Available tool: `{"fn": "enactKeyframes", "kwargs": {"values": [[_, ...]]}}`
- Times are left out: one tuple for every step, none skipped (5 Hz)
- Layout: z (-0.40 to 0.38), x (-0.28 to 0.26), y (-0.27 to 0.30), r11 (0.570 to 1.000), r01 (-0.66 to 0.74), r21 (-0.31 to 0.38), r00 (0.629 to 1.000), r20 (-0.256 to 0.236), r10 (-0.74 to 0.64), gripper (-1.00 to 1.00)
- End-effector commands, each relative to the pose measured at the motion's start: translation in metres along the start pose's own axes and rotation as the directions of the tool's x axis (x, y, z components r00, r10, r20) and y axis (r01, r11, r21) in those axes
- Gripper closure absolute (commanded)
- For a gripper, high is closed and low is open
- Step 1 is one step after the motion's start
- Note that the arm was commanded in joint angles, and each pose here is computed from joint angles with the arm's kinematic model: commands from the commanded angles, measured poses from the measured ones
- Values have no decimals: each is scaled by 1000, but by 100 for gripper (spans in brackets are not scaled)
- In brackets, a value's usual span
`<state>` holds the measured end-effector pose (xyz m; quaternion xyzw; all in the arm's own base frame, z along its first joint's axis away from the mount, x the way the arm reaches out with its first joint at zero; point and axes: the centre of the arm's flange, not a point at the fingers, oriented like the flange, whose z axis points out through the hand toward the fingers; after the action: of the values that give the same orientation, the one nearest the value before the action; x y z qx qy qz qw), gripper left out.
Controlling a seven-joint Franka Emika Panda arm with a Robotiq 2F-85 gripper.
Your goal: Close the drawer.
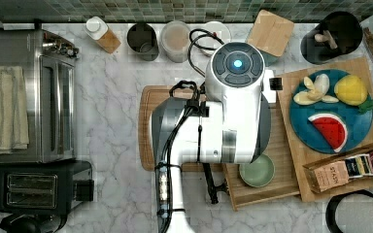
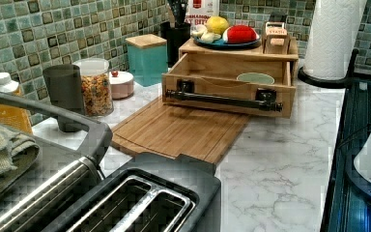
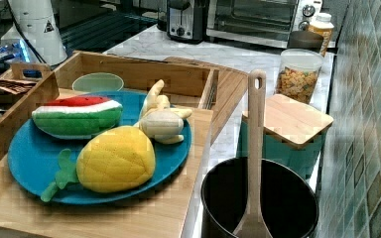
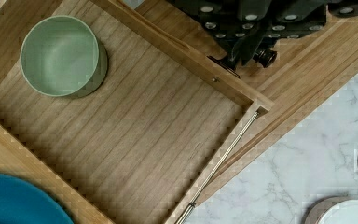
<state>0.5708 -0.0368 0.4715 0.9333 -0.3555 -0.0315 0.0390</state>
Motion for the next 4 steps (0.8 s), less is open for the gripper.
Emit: {"fn": "enactKeyframes", "kwargs": {"values": [[5,0,1,1000,1,-10,1000,4,-1,100],[11,-17,11,993,110,37,993,-44,-109,100],[14,-42,22,962,245,119,969,-44,-241,100],[19,-76,19,899,416,138,908,-118,-402,100]]}}
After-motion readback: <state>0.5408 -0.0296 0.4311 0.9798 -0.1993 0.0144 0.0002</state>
